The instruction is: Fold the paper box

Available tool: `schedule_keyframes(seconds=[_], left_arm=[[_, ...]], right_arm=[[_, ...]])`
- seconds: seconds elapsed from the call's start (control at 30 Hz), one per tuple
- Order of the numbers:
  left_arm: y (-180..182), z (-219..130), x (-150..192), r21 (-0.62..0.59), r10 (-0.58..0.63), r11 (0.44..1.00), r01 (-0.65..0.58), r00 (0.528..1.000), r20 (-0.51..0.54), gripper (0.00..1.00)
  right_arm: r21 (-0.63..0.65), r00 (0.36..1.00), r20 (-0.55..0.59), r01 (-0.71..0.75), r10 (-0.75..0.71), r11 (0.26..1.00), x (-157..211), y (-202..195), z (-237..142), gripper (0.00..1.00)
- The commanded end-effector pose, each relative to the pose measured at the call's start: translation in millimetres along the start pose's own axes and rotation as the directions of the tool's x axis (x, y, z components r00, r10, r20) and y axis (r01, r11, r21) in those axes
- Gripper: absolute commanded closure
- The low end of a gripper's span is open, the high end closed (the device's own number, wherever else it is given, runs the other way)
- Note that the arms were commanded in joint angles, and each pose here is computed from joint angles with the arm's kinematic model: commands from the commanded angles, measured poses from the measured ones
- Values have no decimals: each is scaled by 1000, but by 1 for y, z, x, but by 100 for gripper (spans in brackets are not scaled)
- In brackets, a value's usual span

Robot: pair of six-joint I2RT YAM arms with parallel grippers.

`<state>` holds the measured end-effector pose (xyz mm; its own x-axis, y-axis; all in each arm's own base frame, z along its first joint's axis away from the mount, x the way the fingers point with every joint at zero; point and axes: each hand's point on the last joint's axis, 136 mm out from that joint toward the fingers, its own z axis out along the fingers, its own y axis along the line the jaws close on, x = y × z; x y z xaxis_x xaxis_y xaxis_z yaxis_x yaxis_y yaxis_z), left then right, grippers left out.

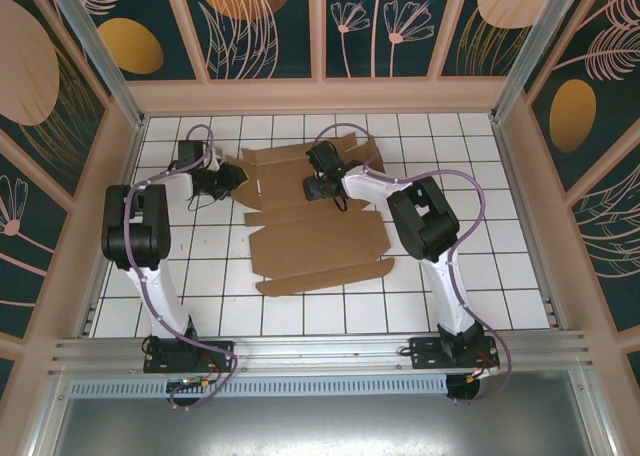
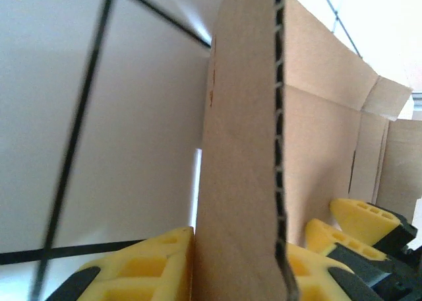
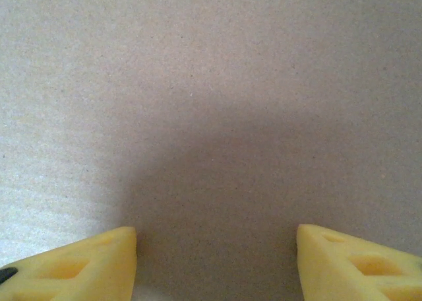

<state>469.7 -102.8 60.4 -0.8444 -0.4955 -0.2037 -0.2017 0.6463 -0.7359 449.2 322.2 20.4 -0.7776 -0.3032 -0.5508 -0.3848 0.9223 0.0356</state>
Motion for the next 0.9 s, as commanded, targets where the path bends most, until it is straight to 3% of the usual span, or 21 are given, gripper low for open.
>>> schedule_keyframes(seconds=[0.0,0.13,0.3,0.43,0.87], left_arm=[[-45,-10,-11,8,94,995,-94,995,34,76],[-59,12,4,22,101,995,-101,995,-22,72],[-72,36,19,-11,152,988,-153,986,-74,48],[-87,48,27,2,189,982,-189,978,-91,40],[-79,99,55,-30,182,981,-191,964,-191,35]], right_arm=[[35,927,-374,23,-8,999,123,-11,26,38],[41,928,-374,29,-11,999,122,-13,26,38],[40,929,-371,28,-11,999,120,-12,24,38],[39,929,-370,31,-14,999,121,-12,22,38],[52,926,-378,34,-11,998,131,-15,18,37]])
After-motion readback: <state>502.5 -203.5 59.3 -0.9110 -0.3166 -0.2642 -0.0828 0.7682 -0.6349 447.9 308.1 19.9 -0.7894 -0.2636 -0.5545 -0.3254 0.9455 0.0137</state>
